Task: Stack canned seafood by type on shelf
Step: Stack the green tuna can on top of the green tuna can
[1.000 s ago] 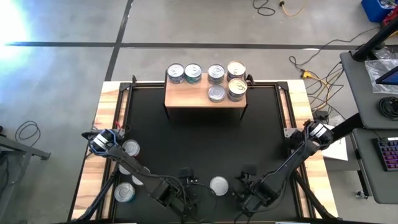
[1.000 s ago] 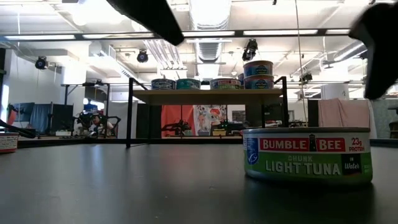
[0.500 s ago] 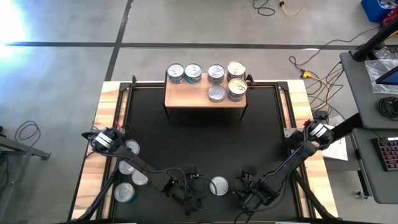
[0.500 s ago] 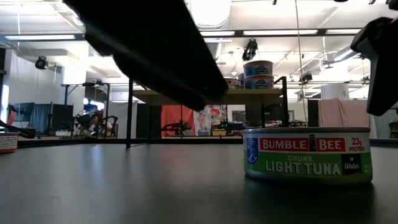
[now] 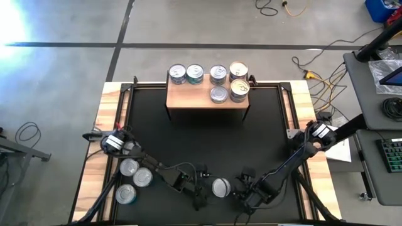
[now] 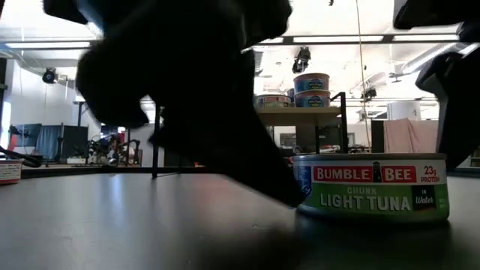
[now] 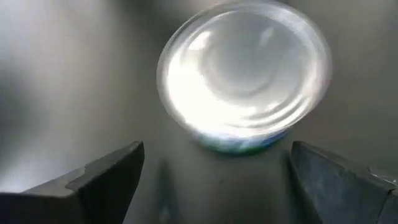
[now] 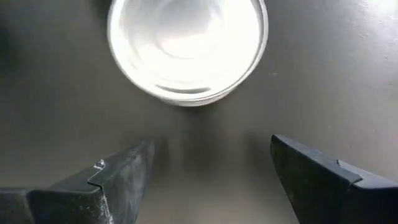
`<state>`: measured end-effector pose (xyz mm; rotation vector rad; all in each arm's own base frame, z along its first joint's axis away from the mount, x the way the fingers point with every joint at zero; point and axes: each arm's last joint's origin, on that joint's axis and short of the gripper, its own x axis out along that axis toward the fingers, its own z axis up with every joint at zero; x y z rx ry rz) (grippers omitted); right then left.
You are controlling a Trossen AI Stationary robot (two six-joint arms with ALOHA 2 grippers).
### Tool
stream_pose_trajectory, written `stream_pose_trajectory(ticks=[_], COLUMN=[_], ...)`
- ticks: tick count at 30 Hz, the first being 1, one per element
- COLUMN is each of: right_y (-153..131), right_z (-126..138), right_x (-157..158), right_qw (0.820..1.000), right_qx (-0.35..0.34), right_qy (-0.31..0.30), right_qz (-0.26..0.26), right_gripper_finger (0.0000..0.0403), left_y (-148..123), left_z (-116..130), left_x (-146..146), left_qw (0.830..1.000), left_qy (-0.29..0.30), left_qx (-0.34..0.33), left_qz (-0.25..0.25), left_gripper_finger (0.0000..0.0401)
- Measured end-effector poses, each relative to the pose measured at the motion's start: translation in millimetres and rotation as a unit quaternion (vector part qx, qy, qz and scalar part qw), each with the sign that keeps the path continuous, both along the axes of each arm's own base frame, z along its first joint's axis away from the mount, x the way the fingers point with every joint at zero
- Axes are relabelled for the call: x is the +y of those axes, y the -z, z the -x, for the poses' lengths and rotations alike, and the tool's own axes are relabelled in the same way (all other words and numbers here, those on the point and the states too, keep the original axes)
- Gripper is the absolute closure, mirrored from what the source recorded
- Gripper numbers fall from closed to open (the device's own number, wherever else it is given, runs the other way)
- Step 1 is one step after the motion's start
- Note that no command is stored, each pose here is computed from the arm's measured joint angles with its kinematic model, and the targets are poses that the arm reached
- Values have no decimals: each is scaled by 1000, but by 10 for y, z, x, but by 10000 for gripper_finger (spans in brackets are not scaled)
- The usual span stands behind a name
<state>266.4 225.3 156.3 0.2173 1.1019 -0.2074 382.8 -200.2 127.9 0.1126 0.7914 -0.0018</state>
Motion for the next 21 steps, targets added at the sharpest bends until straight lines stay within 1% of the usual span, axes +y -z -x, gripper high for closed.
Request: stream_pose_trajectory(ticks=[3,6,8,12,14,16,18,21], right_y=[44,102,155,304,355,345,331,323], right_z=[-11,-40,-64,-138,-168,-186,-194,-190], right_x=[-27,-34,-58,-170,-218,-223,-217,-216], right_qw=[1000,999,998,997,998,998,998,999], right_qx=[-6,-31,-53,-68,-60,-57,-50,-40], right_qy=[-5,-26,-28,5,10,1,-14,-22], right_qz=[-1,-10,-22,-31,-29,-26,-21,-18], right_gripper_finger=[94,98,101,108,110,111,110,104], left_y=[-21,20,74,161,190,225,216,223], left_z=[-62,-101,-143,-298,-381,-470,-558,-644], left_x=[0,-17,-16,0,-24,-69,-114,-159], left_qw=[999,997,997,996,996,997,996,997], left_qy=[38,56,54,39,31,29,36,53], left_qx=[-11,-24,-38,-58,-60,-59,-62,-50], left_qz=[32,36,42,57,52,48,44,23], left_gripper_finger=[10,10,10,9,9,8,8,8])
